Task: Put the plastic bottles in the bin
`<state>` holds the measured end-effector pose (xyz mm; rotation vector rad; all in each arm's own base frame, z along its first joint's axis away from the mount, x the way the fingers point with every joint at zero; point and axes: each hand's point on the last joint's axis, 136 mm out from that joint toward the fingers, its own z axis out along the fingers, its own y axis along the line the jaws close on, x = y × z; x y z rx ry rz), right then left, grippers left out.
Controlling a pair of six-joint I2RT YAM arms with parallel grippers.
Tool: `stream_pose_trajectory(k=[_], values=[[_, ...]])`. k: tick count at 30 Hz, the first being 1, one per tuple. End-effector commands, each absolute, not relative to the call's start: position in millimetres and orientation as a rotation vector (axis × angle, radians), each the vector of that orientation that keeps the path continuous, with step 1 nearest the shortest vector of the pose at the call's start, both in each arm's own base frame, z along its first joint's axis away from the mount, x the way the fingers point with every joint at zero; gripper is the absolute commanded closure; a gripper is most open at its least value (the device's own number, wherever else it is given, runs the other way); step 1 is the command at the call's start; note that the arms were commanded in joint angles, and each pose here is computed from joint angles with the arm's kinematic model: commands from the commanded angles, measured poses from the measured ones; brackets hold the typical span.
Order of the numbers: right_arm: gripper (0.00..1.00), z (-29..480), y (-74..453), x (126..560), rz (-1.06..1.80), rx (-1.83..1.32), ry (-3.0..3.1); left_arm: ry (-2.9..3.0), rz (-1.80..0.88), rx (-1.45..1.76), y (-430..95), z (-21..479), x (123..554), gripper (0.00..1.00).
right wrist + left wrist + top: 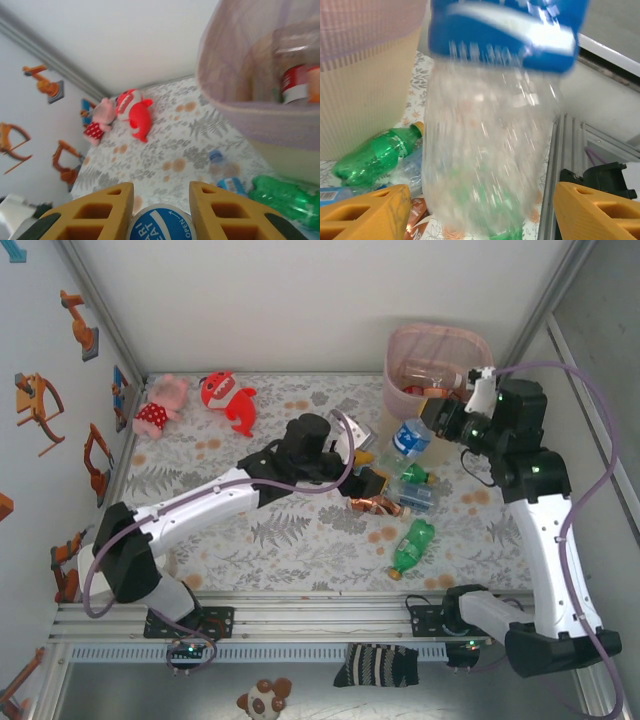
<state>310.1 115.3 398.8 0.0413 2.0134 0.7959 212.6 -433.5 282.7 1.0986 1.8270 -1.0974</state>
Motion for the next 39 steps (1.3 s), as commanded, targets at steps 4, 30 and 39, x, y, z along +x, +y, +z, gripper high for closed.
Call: stream_pose_trajectory(k=[4,30,39], values=[[0.76,449,80,344,0.479,0.066,1.917,1.781,-1.032,1.041,-405,298,216,0.25],[0.78,390,-10,495,-0.094,0.119,2.157,1.832,-0.921,0.936,-362,284,220,0.25],[0.79,308,-13,516,-0.083,0.126,2.362,1.841,-0.904,0.921,-357,283,220,0.25]])
